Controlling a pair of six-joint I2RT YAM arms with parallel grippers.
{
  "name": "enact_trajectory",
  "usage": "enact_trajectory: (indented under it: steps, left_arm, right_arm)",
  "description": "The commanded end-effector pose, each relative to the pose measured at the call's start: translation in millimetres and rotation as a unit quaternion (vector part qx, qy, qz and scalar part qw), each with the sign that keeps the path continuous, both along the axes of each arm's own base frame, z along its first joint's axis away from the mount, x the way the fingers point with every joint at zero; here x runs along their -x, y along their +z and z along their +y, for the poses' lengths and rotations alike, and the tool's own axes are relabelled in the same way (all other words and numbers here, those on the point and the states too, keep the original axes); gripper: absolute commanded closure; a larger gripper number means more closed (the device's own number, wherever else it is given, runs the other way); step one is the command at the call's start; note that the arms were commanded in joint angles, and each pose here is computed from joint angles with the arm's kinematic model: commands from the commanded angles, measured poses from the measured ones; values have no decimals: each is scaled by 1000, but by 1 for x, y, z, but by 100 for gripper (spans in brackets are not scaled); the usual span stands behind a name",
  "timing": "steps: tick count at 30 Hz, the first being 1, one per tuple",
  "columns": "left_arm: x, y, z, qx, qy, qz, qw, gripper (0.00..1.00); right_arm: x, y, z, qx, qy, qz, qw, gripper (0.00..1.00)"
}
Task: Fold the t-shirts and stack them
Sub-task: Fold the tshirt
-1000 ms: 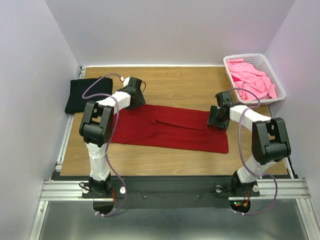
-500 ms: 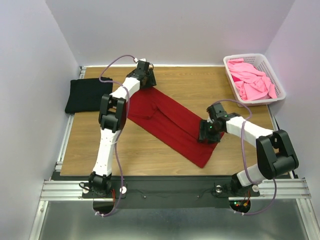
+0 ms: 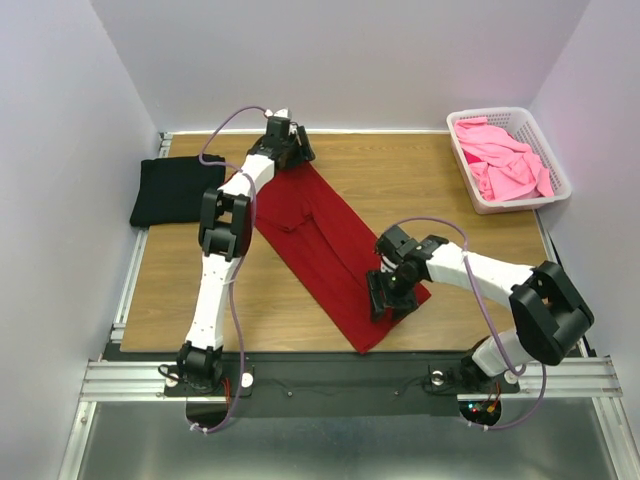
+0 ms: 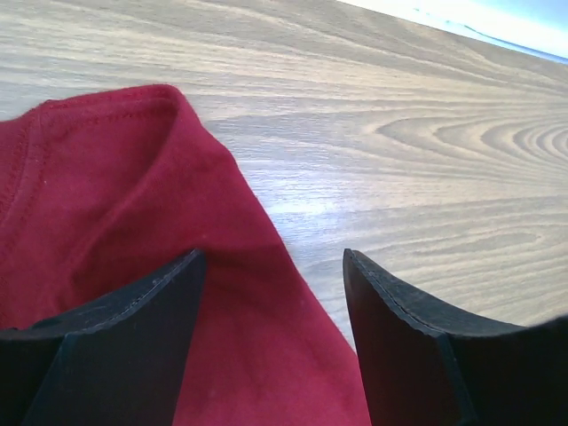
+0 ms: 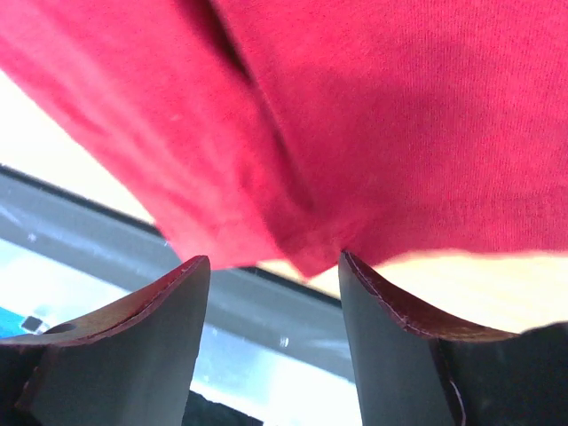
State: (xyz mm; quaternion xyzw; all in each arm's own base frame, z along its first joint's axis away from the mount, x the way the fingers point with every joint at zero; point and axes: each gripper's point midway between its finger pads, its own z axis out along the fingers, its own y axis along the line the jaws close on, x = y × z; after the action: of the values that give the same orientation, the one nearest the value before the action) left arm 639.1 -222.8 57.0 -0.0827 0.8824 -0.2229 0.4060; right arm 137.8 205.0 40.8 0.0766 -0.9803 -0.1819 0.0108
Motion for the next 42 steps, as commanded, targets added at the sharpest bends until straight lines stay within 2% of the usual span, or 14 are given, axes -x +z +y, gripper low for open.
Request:
enact_trajectory:
  steps: [1,3,4,5,6,7,8,9,10,13,17,27,35,42]
  left_arm:
    - [1,81,-6,25,-41,-80,996,24]
    - [17,97,-3,19,-41,-81,996,24]
    - [28,143,0,25,-37,-113,993,24]
    - [39,138,8,12,-20,-101,995,24]
    - [54,176,10,20,-9,-124,992,24]
    - [64,185,12,17,-4,-126,992,24]
    - [74,171,21,-1,18,-108,994,24]
    - [89,185,27,-7,32,-107,994,24]
    - [104,171,24,-22,32,-88,995,24]
    - [127,160,39,-71,67,-69,993,27]
    - [151,107,46,-100,71,-16,992,33]
    - [134,35,60,-183,83,45,979,33]
    - [116,-4,61,-203,77,78,973,33]
    - [103,-39,67,-217,64,110,968,33]
  right_arm:
    - [-20,35,1,18,25,-43,999,34]
    - [-46,53,-14,72,17,-99,992,34]
    - [-52,57,-18,85,28,-115,989,34]
    - [-56,60,-23,99,32,-124,987,34]
    - [-67,64,-28,114,34,-144,982,34]
    - [-70,63,-31,120,37,-147,981,34]
    - [-72,61,-32,127,41,-146,980,35]
    - [-76,58,-37,138,44,-150,978,36]
    - [-78,57,-37,142,47,-151,977,40]
    - [-78,49,-38,146,57,-149,976,45]
    - [-76,39,-32,129,70,-142,979,53]
    - [-55,14,-19,94,92,-90,987,55]
    - [-38,-13,-12,96,86,-64,990,54]
    - [-22,-29,31,49,94,-30,994,54]
